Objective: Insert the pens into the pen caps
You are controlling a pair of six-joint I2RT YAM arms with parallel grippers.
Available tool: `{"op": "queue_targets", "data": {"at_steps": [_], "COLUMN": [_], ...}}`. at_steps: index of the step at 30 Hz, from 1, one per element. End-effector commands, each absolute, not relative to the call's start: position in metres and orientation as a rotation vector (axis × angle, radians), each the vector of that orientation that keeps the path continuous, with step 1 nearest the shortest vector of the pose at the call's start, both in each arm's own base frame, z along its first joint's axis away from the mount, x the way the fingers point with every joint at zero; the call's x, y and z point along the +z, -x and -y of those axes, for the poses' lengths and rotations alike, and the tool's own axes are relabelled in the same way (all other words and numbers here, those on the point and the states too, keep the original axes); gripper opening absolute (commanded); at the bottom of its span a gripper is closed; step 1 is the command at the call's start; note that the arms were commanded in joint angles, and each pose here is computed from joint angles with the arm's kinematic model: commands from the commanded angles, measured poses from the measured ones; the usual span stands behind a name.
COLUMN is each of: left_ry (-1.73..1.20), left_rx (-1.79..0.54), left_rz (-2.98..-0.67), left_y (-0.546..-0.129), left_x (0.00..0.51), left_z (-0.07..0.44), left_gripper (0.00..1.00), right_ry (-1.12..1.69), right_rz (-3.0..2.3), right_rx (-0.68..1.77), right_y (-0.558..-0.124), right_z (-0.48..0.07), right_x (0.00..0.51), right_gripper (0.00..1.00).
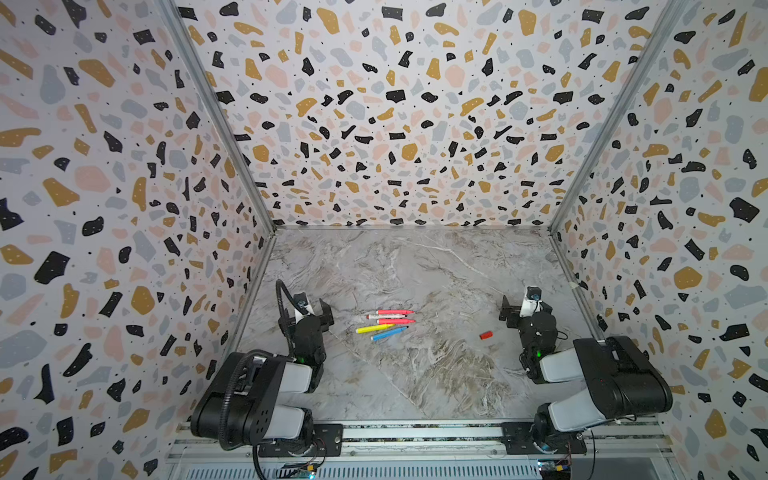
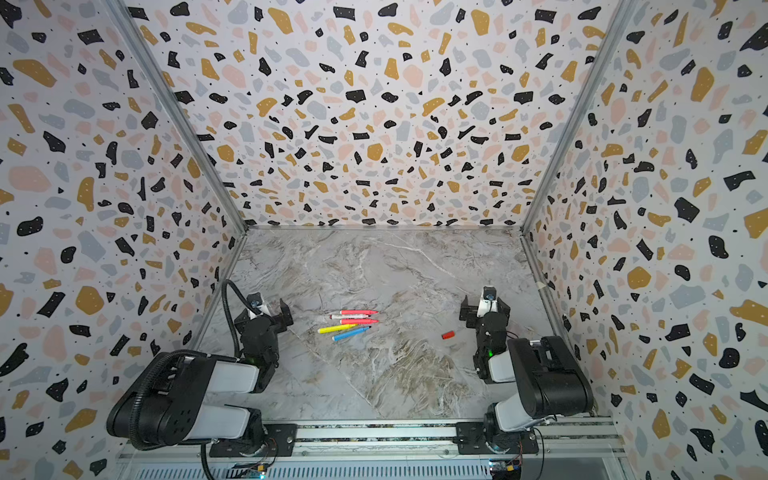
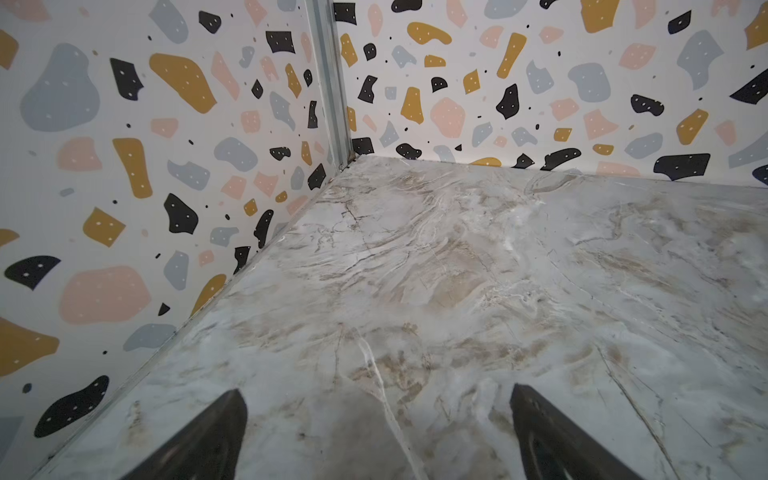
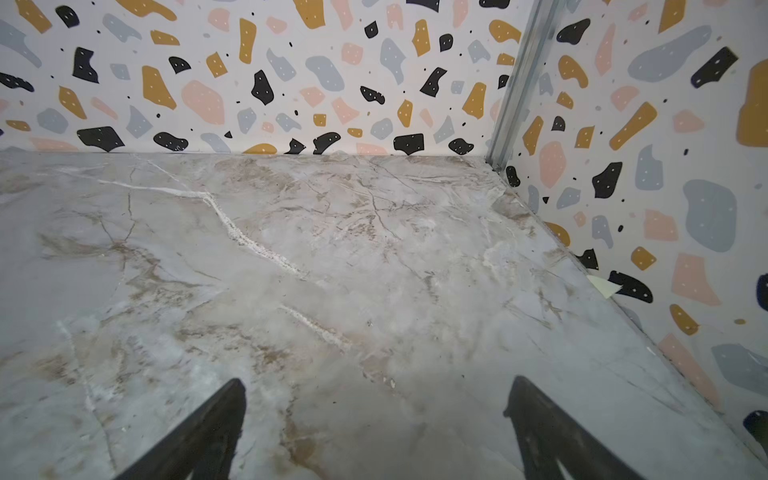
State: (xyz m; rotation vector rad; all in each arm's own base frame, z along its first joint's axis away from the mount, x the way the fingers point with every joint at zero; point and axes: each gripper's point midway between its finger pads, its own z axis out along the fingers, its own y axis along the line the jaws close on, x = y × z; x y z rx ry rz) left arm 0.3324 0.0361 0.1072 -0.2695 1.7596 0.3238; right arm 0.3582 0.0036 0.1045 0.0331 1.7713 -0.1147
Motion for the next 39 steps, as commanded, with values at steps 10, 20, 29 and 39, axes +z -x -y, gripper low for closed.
{"op": "queue_targets", "data": {"at_steps": [10,20,29,39], "left_ry": [0.302,0.302,0.302,0.356], "left_rx": [0.335,0.335,0.335,0.365], "left_rz": [-1.647,-1.646,-1.647,-1.604], "left_y": [-0.340,-0.340,-0.340,-0.332], "left_x": [0.137,0.137,0.137,0.146], "left_z": [-0.041,-0.041,-0.041,-0.049], "left_gripper": [0.99,0.99,0.99,1.00], "right_ry": [-0.034,-0.034,-0.035,-0.069], "right_rz": [-1.695,-1.697,-1.695,-1.662], "right_rx": [-0.127,-0.128,-0.129,-0.140], "right_y": [-0.364,-0.364,-0.364,-0.357], "right_z": [-0.003,-0.003,-0.003,0.002], "right_x": [0.126,0.126,0.126,0.133], "right_gripper": [0.99,0.99,0.99,0.99]}}
